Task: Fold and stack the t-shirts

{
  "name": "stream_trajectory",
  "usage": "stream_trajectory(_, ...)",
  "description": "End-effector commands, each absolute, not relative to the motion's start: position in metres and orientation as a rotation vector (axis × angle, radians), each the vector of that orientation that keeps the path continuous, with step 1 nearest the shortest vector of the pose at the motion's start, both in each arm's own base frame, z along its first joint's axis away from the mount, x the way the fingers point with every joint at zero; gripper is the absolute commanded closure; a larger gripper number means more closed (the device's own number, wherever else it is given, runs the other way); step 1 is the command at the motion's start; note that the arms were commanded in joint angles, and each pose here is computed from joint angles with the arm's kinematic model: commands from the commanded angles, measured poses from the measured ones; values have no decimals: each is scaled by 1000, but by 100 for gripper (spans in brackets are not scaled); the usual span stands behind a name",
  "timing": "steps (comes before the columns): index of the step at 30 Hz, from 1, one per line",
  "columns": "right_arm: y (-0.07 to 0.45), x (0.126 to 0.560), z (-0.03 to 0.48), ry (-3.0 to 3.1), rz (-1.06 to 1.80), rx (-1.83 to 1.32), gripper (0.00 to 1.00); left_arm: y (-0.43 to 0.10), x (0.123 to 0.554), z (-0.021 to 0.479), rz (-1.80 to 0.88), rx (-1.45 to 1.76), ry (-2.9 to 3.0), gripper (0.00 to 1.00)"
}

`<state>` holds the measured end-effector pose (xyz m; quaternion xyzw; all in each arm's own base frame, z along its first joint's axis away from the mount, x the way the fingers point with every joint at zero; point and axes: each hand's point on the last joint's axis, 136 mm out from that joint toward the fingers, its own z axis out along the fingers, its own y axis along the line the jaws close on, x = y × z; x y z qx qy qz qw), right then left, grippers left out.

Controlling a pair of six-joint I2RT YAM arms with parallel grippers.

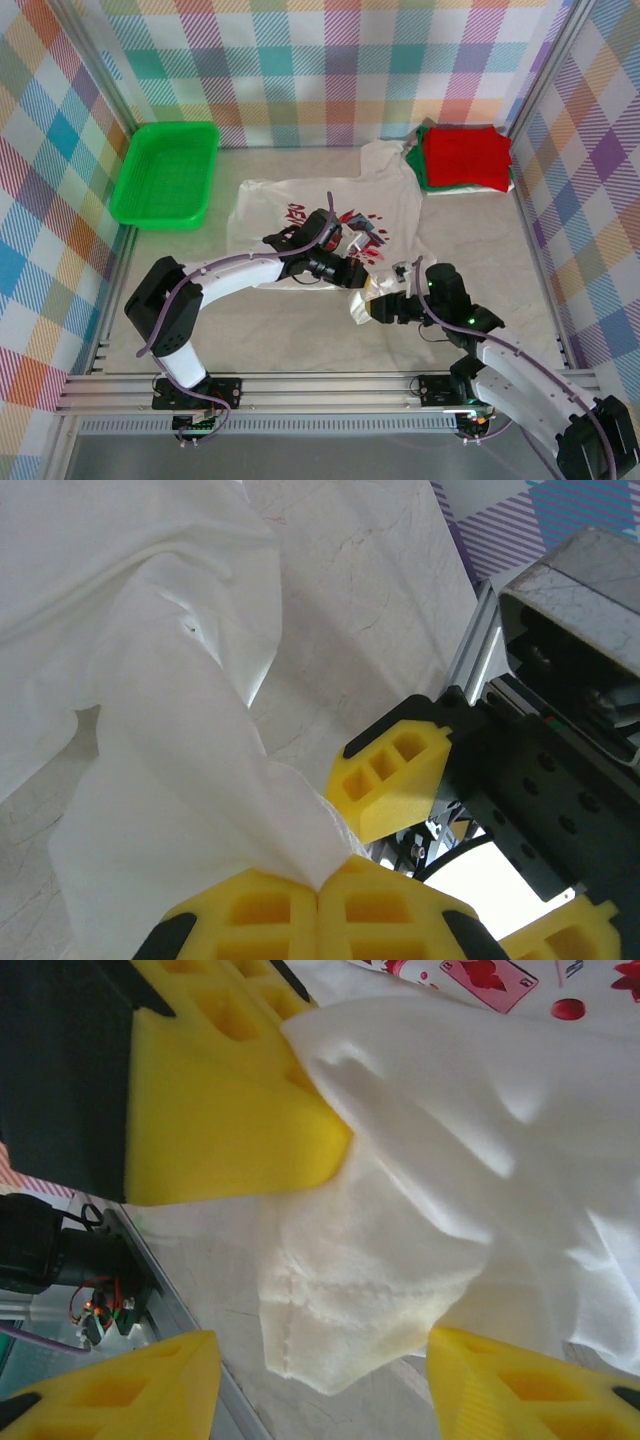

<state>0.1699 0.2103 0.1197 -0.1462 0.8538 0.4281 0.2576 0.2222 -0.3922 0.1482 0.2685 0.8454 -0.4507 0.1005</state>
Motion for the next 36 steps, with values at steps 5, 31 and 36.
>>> stream_trajectory(5,203,200,141,2229,984,-357,44,-396,221,154,-1377,805,2474,100)
stream_trajectory(31,200,180,137,2314,965,-357,100,-377,235,161,-1246,724,2471,65)
stream_trajectory(36,178,152,130,2389,1032,-151,100,-293,277,172,-970,320,2471,50)
